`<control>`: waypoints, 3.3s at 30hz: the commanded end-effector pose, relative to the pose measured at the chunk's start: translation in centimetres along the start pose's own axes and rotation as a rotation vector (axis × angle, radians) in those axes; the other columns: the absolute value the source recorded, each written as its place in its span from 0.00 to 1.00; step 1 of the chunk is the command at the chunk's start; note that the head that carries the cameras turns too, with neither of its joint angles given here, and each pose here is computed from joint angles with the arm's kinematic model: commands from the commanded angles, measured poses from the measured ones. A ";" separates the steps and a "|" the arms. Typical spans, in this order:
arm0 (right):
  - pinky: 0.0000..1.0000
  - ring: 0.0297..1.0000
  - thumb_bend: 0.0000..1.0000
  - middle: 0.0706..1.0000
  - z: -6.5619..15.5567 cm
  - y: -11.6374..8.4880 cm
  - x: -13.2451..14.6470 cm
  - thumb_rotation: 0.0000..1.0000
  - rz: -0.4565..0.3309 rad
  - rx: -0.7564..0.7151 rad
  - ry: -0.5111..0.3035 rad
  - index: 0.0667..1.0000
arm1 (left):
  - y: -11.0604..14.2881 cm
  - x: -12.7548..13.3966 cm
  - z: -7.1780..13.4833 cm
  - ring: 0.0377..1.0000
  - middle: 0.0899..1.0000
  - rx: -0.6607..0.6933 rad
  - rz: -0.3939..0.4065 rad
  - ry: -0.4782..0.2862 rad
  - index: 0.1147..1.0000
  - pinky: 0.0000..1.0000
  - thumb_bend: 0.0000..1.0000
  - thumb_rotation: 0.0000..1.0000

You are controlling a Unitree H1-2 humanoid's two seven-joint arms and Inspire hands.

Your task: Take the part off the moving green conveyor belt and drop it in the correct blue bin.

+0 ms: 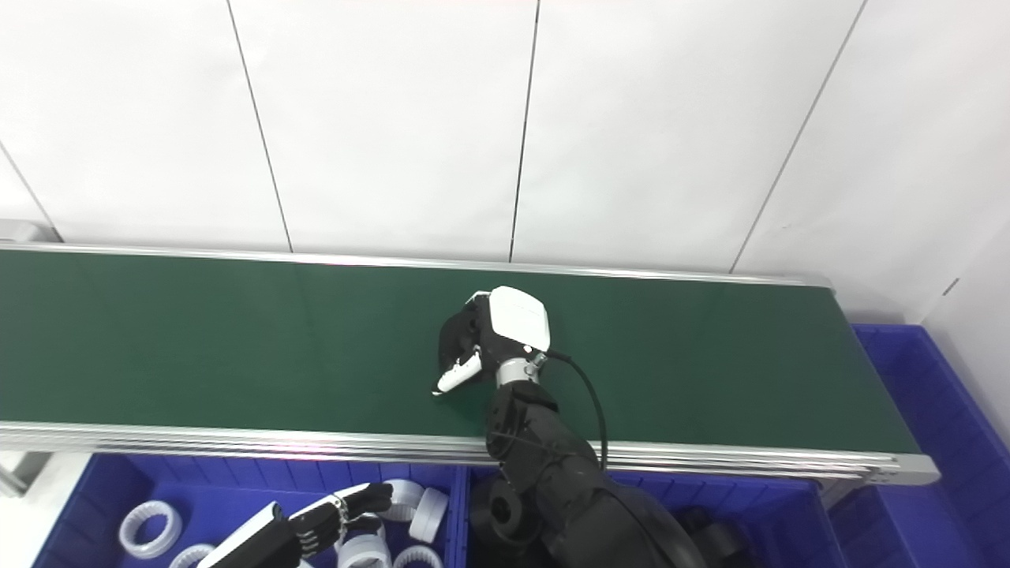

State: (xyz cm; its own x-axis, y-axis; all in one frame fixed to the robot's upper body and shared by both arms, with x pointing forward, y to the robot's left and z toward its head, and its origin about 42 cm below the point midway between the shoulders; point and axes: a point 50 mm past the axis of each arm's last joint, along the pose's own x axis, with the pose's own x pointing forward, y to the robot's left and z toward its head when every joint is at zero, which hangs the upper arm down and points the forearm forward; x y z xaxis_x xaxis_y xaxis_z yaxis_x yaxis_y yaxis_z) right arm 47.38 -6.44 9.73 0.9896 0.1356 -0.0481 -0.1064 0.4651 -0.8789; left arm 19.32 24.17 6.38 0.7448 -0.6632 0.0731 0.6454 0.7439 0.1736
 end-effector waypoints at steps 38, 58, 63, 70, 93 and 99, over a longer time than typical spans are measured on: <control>0.40 0.47 0.50 0.43 -5.2 -8.9 -14.1 0.00 -0.182 0.139 -0.155 0.45 | 1.3 6.2 -0.4 0.94 0.95 0.026 -0.033 -0.086 0.93 0.92 0.44 0.73; 0.36 0.41 0.50 0.48 -7.9 -5.2 -23.1 0.00 -0.131 0.157 -0.034 0.49 | 2.6 6.7 0.4 0.96 0.96 0.012 -0.055 -0.125 0.94 0.94 0.46 0.73; 0.35 0.42 0.50 0.49 -8.8 -4.4 -23.9 0.00 -0.109 0.139 -0.027 0.50 | 2.7 6.5 0.5 0.96 0.96 0.015 -0.054 -0.123 0.94 0.93 0.48 0.74; 0.38 0.48 0.50 0.43 -10.3 -2.8 -25.6 0.00 -0.076 0.124 0.021 0.45 | 2.8 6.5 0.7 0.96 0.97 0.015 -0.060 -0.124 0.94 0.94 0.47 0.73; 0.90 0.94 0.78 0.95 -10.2 -1.8 -27.2 0.58 0.065 0.096 0.004 0.89 | 3.0 6.2 0.7 0.96 0.96 0.017 -0.059 -0.121 0.94 0.94 0.47 0.72; 0.93 0.95 0.72 0.95 -9.8 -2.0 -27.3 0.63 0.059 0.125 -0.031 0.92 | 2.8 6.1 0.7 0.95 0.96 0.020 -0.059 -0.118 0.93 0.93 0.46 0.72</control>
State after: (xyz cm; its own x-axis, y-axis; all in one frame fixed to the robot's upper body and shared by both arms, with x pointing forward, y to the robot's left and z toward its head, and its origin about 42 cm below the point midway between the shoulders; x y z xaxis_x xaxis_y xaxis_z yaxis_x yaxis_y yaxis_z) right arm 21.26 -20.11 6.74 0.9748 0.1437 -0.1708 -0.2216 0.5330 -0.8166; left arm 25.21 22.05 7.08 0.6868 -0.7146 0.1330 0.6927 0.6989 0.1779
